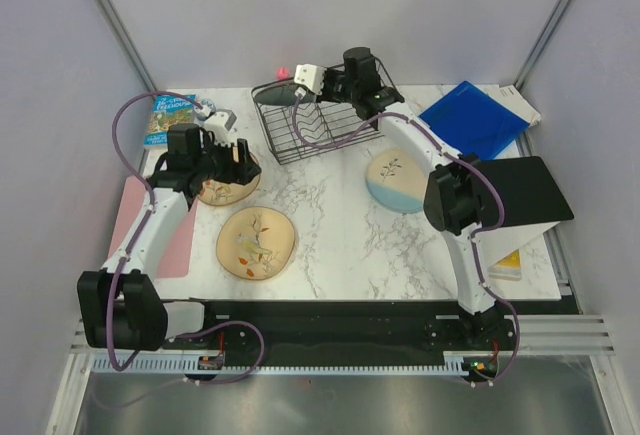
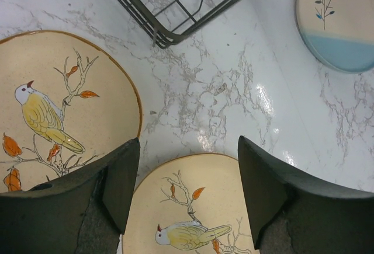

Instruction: Load the plates into the dish rack

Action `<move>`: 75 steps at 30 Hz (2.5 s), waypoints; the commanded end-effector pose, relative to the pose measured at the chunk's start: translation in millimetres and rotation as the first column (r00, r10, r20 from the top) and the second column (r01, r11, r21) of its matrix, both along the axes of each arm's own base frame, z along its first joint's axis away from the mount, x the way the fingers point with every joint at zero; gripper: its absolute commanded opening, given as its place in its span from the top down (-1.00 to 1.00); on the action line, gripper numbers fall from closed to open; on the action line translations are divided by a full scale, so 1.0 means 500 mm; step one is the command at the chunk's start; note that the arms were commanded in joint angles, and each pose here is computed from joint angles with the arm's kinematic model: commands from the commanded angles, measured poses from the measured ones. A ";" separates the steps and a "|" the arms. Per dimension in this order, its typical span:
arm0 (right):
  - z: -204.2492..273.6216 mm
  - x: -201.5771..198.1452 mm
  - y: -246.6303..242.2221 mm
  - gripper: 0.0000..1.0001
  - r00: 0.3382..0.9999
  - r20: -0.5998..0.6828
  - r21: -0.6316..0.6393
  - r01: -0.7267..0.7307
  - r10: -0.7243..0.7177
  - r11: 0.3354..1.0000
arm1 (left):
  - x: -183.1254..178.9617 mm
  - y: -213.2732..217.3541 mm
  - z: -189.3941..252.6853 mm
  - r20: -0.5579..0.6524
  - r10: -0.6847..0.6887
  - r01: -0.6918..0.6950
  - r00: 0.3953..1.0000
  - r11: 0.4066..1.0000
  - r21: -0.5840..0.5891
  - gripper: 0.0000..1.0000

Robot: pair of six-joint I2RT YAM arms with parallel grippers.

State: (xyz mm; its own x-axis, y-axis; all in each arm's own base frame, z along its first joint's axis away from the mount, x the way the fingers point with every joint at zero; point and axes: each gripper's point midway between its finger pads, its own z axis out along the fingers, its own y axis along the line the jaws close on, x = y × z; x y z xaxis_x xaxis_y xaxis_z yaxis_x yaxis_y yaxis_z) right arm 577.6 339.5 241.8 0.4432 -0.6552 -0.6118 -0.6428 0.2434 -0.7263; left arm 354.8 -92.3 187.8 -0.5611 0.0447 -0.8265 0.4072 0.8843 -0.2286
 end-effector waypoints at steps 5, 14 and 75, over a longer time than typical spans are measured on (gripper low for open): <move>0.351 0.031 -0.022 1.00 0.890 0.455 0.173 -0.112 0.021 0.979 | 0.024 -0.002 -0.039 -0.038 -0.008 0.008 0.999 1.000 0.005 -0.48; 0.270 0.107 -0.016 1.00 0.886 0.464 0.186 -0.099 0.001 0.978 | 0.030 -0.007 -0.060 -0.073 -0.009 0.008 0.997 1.000 -0.014 -0.47; 0.329 0.107 -0.159 1.00 0.943 0.309 0.335 0.015 -0.125 0.942 | 0.077 -0.264 -0.114 0.135 -0.839 0.768 0.528 0.539 0.345 0.96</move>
State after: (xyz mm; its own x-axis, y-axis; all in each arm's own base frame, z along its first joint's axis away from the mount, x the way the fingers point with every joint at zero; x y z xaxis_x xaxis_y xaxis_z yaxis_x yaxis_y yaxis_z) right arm 664.2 248.5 256.7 0.3450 -0.6009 -0.7210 -0.5351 0.5052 -0.6771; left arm 419.5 -215.1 107.3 -0.1130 0.5778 -0.8083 0.9498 0.3017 0.0828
